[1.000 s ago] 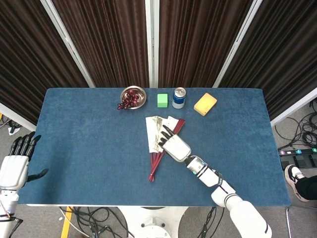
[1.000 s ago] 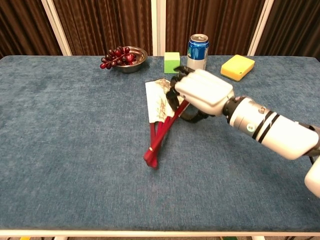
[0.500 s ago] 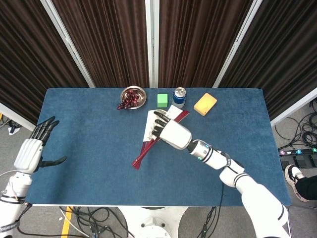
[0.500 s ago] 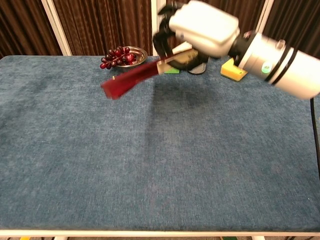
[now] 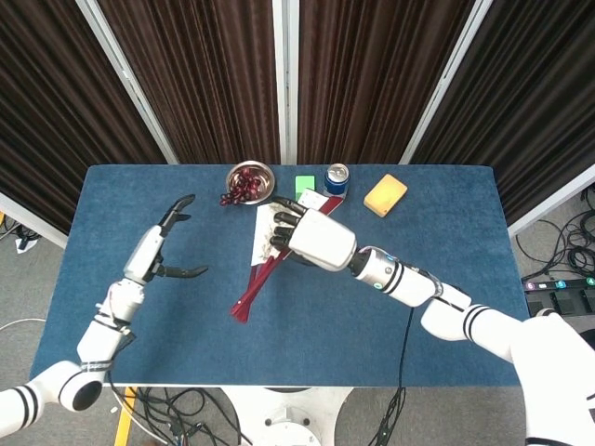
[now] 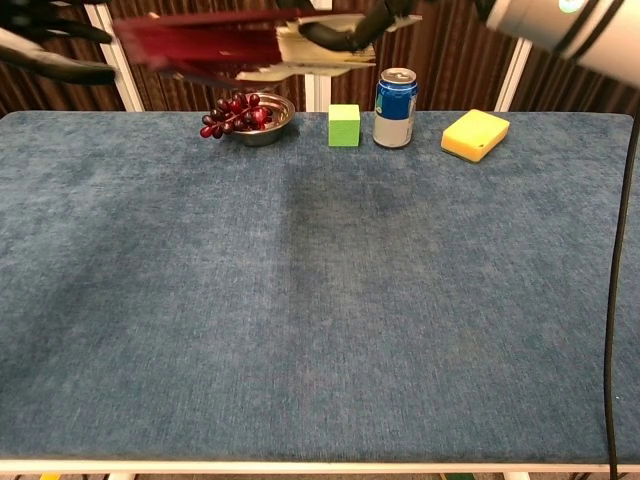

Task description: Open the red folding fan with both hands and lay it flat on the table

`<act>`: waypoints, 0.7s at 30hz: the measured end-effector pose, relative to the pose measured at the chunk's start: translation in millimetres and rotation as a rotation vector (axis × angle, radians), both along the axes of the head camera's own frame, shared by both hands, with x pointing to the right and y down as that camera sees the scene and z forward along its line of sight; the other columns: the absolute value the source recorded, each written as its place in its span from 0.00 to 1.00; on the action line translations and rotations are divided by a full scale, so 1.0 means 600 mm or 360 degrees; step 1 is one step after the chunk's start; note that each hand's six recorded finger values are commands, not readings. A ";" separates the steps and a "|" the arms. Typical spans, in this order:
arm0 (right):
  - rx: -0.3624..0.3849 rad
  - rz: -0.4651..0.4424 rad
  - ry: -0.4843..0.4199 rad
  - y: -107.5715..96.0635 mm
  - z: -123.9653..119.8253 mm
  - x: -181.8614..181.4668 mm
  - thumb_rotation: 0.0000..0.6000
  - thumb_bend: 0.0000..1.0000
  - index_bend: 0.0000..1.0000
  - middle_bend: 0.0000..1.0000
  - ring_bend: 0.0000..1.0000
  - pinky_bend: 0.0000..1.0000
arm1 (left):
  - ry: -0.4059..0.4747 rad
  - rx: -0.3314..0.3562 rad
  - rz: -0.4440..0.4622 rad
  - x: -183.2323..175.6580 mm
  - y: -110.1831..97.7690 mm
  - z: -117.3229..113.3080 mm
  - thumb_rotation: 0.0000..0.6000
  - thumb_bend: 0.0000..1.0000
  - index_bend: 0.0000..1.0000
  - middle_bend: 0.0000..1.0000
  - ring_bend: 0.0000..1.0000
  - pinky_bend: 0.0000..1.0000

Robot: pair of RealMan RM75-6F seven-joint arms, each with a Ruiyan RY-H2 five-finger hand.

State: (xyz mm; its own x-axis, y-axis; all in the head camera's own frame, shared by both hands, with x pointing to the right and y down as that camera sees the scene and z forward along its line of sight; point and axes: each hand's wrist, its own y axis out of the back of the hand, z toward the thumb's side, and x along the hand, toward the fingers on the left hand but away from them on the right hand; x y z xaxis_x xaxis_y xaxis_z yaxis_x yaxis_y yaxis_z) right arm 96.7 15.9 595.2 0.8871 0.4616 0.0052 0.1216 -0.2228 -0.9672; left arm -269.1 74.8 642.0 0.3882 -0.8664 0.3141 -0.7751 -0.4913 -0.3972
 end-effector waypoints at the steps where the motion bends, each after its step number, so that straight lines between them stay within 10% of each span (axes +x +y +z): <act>1: -0.0007 -0.0004 0.0014 -0.002 -0.005 -0.005 1.00 0.77 0.73 0.58 0.33 0.15 | 0.0016 -0.0007 0.0003 0.010 0.000 0.005 1.00 0.00 0.21 0.19 0.09 0.19; 21: -0.0094 0.0022 0.0089 -0.026 -0.052 -0.094 1.00 0.77 0.73 0.58 0.33 0.15 | 0.0158 0.0046 -0.0154 0.115 -0.005 0.050 1.00 0.00 0.32 0.31 0.16 0.26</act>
State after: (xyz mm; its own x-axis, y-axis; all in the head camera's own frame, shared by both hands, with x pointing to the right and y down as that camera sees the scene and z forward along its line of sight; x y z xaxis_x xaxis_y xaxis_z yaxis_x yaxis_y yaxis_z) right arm 40.0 0.2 563.7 0.8787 0.4720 -0.0719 0.0711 -0.2783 -0.9579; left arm -200.2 71.7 672.2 0.3307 -0.9093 0.2526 -0.8545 -0.4021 -0.3289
